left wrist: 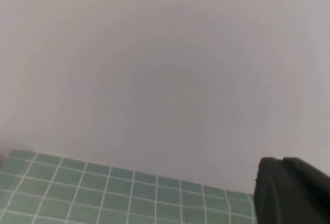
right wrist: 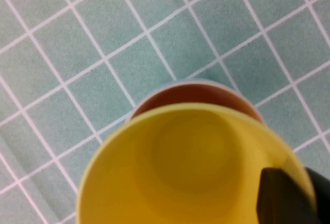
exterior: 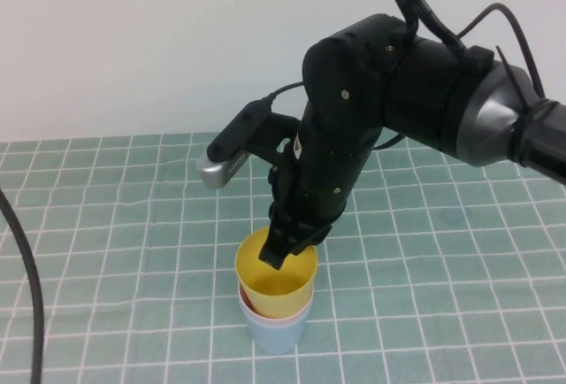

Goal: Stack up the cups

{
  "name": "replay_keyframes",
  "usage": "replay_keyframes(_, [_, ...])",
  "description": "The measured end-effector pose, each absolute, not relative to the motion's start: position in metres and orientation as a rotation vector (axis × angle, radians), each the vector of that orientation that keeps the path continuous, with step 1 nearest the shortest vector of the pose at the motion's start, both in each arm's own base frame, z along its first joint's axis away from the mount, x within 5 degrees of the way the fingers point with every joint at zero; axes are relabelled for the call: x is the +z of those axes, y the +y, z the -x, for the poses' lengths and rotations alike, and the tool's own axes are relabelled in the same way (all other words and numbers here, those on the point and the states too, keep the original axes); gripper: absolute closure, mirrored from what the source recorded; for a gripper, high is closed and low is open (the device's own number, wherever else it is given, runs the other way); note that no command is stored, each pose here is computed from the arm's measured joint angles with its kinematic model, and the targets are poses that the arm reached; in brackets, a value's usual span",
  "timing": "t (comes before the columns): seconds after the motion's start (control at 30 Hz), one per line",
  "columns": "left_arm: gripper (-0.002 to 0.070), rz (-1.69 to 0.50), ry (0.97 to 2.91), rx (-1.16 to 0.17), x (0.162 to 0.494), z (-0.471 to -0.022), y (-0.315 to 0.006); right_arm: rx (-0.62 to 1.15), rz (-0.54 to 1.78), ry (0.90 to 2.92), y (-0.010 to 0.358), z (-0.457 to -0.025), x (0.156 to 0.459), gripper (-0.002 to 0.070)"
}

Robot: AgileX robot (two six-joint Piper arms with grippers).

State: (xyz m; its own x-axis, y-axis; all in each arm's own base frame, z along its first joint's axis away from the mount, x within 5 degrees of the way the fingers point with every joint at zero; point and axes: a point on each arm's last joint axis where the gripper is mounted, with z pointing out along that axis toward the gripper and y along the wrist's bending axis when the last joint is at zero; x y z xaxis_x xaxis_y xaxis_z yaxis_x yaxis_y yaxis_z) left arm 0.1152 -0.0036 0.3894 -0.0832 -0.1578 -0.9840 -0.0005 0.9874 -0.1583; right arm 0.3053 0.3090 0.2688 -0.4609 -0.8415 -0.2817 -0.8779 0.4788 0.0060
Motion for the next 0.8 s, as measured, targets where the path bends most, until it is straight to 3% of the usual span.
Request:
replay_keyframes(0.2, [0.0676,0.048,1.686,-0.117,0.362,-0.100,-0.005,0.216,1.477,2.485,0.309,-0.305,0.269,0.0572])
replay_keyframes(0.43, [0.0676,0.060,1.713,-0.066,0.297,-0.082,-0.001,0.170,1.428,2.462,0.304,-0.307,0.281,0.0531])
replay_keyframes(0.57, [0.0676,0.048,1.775,-0.052,0.242,-0.073,-0.001,0.162,1.320,2.385,0.290,-0.297,0.327,0.0542])
replay_keyframes(0.67, [0.0676,0.048,1.750,-0.050,0.207,-0.067,-0.001,0.174,1.215,2.296,0.270,-0.280,0.376,0.0618])
replay_keyframes(0.8, [0.0676,0.053,1.707,-0.060,0.195,-0.060,-0.001,0.179,1.121,2.182,0.242,-0.256,0.427,0.0662])
